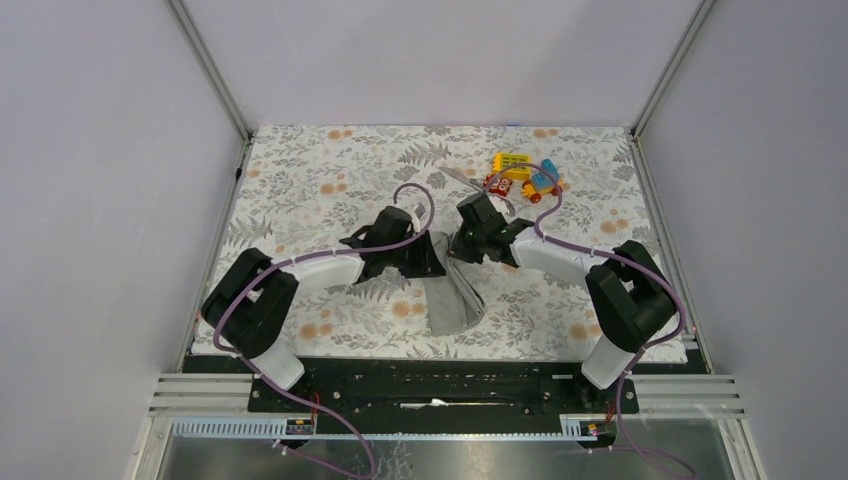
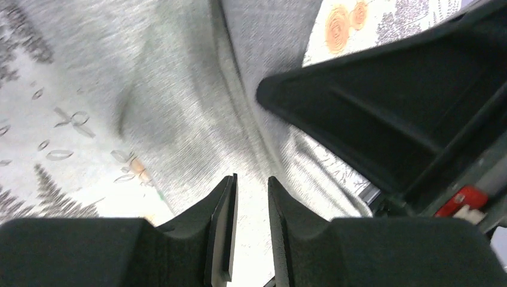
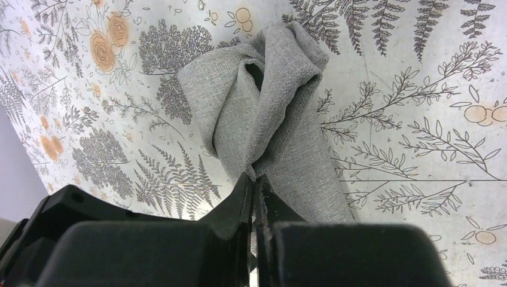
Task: Fold the napkin into a case and place the utensils inside
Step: Fold the 2/3-rectangle-folded napkin at the center of the board.
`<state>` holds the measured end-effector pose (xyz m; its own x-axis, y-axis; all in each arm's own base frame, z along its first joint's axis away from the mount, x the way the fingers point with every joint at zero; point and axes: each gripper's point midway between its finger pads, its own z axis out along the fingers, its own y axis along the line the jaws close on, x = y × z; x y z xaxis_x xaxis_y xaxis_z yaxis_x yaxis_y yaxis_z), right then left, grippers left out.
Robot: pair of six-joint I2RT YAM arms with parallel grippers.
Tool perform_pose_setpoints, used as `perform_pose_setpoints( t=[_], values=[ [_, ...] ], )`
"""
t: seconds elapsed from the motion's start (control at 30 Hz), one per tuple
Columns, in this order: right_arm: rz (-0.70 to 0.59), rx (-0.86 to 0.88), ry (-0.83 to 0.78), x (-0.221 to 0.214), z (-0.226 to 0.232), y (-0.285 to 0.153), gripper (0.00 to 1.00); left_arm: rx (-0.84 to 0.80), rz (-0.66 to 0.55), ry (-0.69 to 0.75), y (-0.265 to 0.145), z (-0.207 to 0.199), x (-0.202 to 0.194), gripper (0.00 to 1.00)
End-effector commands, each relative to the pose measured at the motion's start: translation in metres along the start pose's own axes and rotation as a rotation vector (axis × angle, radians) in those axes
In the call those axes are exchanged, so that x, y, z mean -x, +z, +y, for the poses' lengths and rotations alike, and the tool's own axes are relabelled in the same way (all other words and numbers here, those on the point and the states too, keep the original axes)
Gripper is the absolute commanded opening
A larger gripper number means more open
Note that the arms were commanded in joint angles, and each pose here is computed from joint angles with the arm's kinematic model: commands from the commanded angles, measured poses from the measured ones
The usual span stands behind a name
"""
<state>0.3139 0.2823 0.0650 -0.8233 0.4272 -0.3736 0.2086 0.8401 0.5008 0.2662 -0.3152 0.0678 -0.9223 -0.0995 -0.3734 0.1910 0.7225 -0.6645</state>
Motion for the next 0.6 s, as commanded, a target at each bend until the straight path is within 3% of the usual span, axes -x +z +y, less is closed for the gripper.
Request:
perform_pose_setpoints(
  t=[0.0,0.3,0.57],
  values=[
    [-0.061,0.018,0.027,0.013,0.009,-0.001,0.00,0.042,-0.023,0.003,-0.013,0.023,-0.004,0.31],
    [-0.036,0.007,0.040,-0.001,0.024,0.011,0.00,0.094,0.003,-0.048,0.013,0.060,-0.017,0.17],
    [-0.045,-0.036,0.057,-0.022,0.028,0.031,0.00,0.114,0.006,-0.048,0.012,0.068,-0.022,0.15]
  ],
)
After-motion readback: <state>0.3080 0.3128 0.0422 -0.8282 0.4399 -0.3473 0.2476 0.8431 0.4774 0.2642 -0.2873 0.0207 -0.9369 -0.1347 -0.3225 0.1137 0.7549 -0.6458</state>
